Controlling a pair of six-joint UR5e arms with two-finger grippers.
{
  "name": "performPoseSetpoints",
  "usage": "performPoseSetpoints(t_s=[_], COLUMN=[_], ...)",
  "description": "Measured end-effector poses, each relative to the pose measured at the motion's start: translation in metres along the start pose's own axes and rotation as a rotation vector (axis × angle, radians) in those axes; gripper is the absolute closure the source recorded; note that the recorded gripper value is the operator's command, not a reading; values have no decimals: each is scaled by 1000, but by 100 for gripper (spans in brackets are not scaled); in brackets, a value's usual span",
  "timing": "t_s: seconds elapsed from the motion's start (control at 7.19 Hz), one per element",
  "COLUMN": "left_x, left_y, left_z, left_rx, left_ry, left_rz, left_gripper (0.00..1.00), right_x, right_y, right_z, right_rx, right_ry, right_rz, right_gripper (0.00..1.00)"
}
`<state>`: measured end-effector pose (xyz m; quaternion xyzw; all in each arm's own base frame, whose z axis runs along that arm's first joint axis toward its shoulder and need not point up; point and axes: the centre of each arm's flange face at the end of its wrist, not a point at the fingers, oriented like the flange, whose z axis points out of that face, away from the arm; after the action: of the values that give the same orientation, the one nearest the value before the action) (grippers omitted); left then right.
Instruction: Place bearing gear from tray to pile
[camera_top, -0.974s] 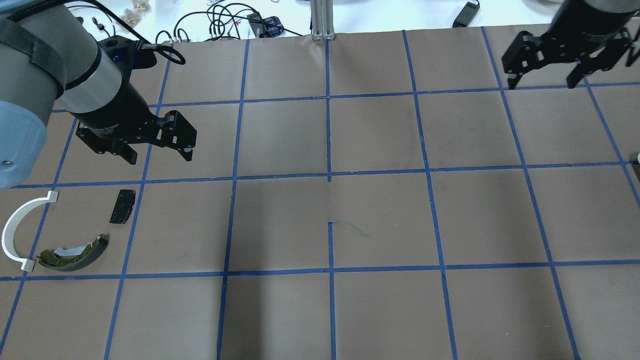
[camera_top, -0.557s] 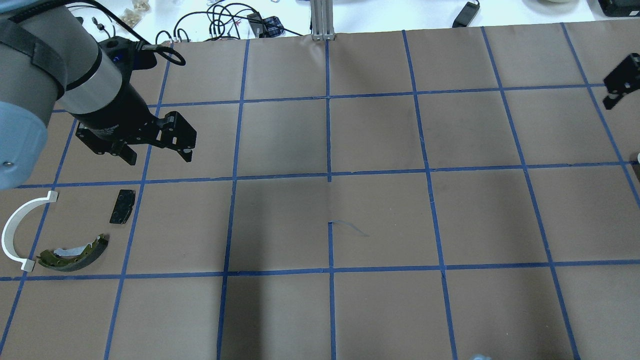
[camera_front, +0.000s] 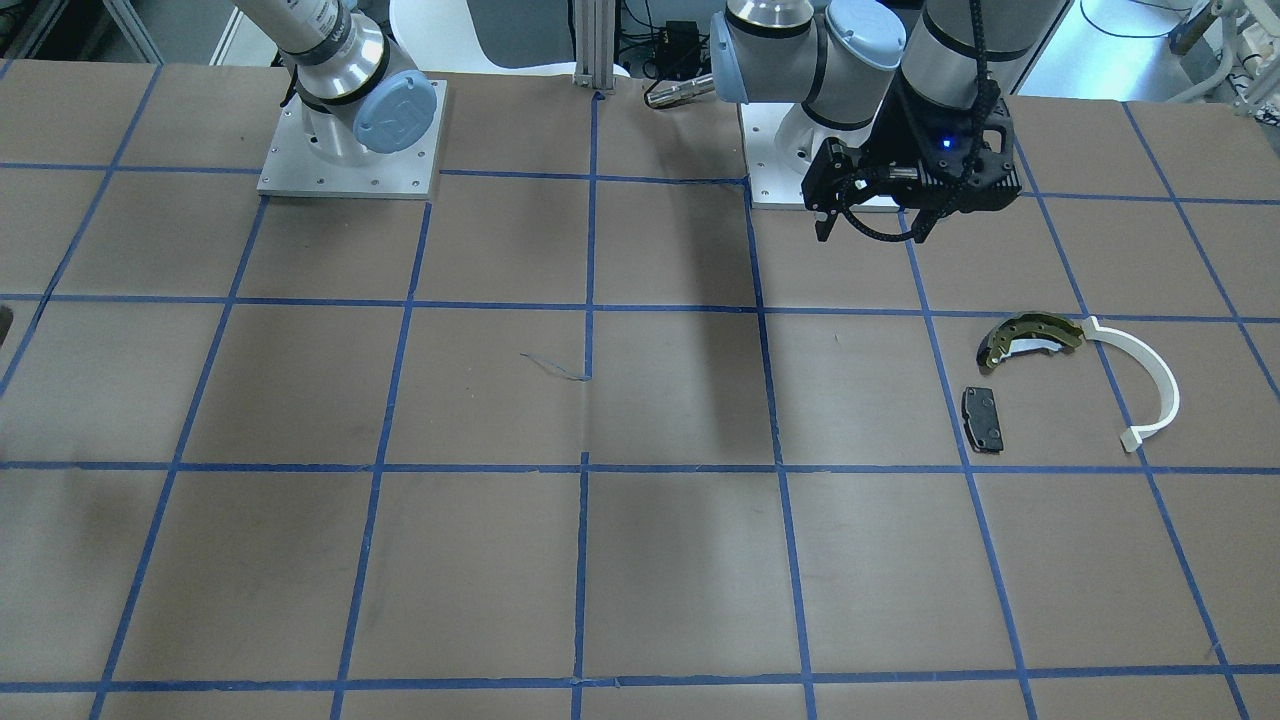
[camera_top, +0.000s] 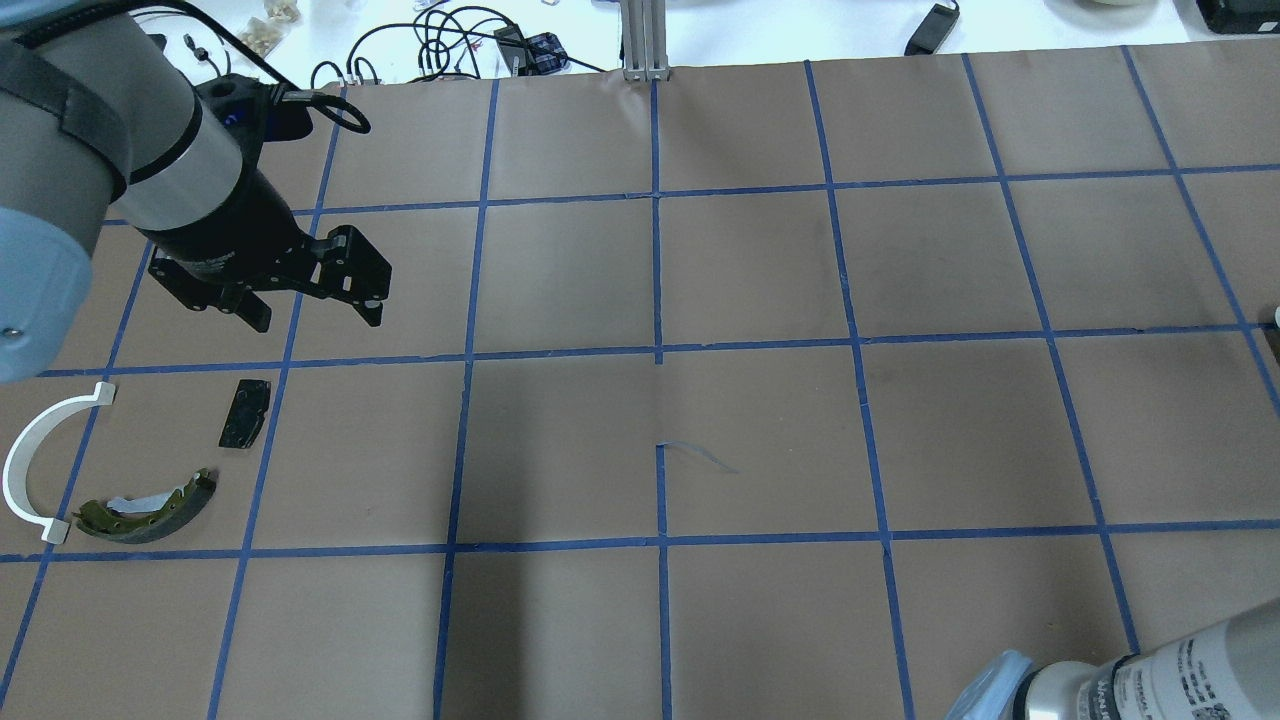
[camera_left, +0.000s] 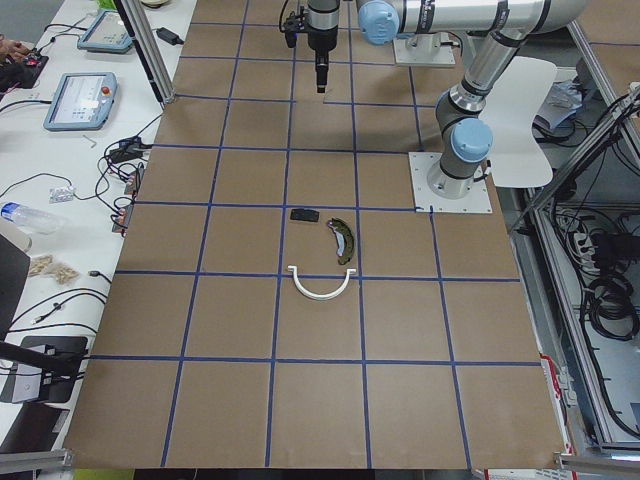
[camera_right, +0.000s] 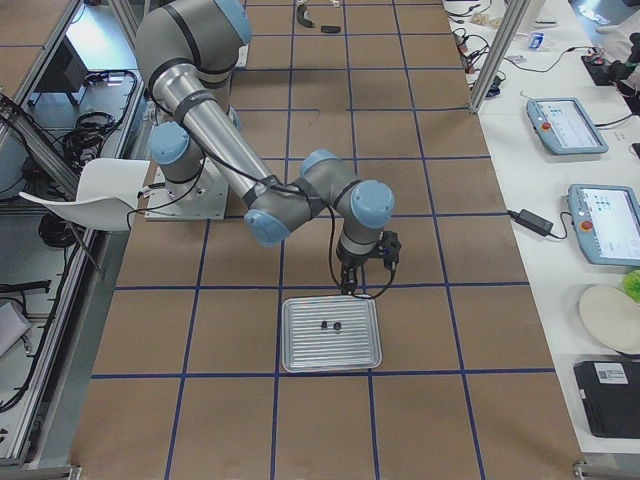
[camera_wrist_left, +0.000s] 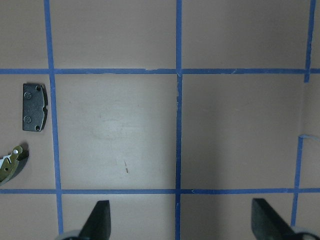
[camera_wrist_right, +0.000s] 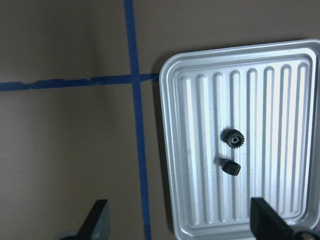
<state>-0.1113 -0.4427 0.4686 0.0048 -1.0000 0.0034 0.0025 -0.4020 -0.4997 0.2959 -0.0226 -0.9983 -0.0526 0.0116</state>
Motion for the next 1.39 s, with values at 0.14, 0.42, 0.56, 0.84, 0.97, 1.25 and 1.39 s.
performPoseSetpoints(t_s=[0.14,0.42,0.56,0.84,0.97,1.25,1.39], left_x=[0,0,0,0,0,0,0], left_y=[0,0,0,2,4,7,8], left_z=[0,0,1,3,4,7,7], left_rx=[0,0,0,-4,-5,-4,0], left_ry=[0,2,2,2,2,2,1], left_rz=[1,-1,-2,2,4,6,6], left_gripper=[0,0,0,0,0,0,0], right_x=[19,41,49,48,47,47,47], right_y=[0,13,27,39,41,41,41], right_z=[33,81,99,117,120,122,122], right_rx=[-2,17,17,30,39,47,47], right_ry=[-1,30,32,47,52,56,56], right_rz=[4,15,30,48,53,63,66], right_gripper=[10,11,11,15,19,31,46])
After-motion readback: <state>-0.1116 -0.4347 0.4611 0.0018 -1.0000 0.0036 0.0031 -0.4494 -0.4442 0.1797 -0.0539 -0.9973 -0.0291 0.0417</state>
